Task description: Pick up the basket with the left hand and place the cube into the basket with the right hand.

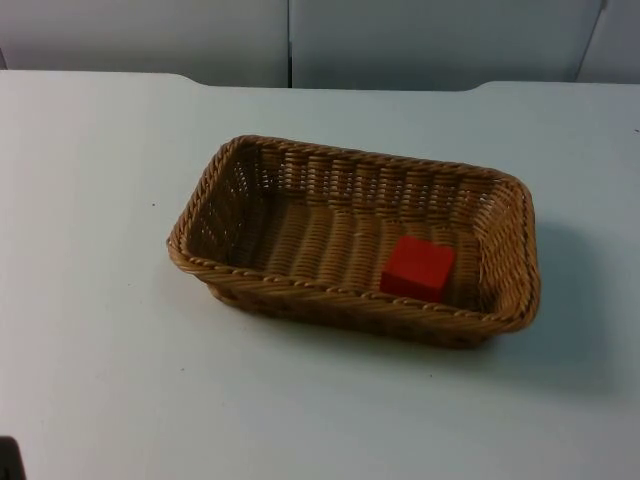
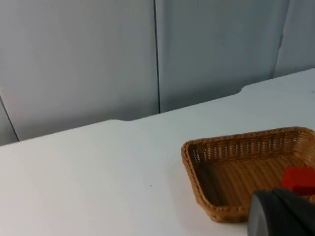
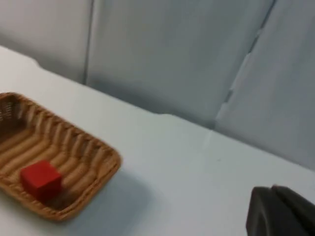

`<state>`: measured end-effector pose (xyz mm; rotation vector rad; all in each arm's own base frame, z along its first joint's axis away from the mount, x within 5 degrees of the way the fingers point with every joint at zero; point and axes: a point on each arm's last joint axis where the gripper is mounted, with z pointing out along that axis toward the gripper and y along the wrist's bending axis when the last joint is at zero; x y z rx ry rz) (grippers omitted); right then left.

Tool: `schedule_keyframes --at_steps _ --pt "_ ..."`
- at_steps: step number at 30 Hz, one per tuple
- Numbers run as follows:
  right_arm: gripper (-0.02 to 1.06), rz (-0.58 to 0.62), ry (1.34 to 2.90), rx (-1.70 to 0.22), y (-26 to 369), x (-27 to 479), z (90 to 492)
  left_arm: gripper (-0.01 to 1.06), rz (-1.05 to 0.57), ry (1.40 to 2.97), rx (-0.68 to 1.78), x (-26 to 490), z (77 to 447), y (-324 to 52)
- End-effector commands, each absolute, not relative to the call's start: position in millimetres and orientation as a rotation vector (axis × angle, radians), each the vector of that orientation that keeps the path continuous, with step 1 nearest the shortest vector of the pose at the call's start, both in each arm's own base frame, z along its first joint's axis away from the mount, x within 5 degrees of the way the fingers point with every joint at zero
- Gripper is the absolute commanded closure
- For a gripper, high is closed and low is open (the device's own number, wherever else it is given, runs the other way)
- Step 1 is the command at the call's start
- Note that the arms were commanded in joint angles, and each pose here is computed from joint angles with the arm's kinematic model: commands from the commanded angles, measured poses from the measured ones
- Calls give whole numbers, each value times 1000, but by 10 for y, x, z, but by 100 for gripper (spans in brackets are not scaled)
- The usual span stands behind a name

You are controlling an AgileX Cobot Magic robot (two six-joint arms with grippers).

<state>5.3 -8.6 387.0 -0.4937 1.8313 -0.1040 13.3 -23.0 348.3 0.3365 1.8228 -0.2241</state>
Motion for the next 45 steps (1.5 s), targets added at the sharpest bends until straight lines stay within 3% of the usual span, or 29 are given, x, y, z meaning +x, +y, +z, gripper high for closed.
schedule_keyframes --at_steps 1,3,11,16,23,45 --pt "104 26 1865 -512 -9 7 3628 105 -229 1852 287 -58 3356 -191" --pt "104 131 1894 -544 61 -32 3386 105 -177 1881 262 -212 3243 -131" --pt "104 242 1915 -571 102 -169 2934 105 -111 2016 151 -217 2985 -38" --pt "104 230 2006 -597 94 -177 2815 105 -92 2064 154 -138 2841 -34" --pt "104 168 2013 -551 41 -151 2817 105 -34 2046 161 -87 2808 -4" --pt "104 204 2002 -491 59 -98 2786 105 -30 2043 167 -71 2793 -5"
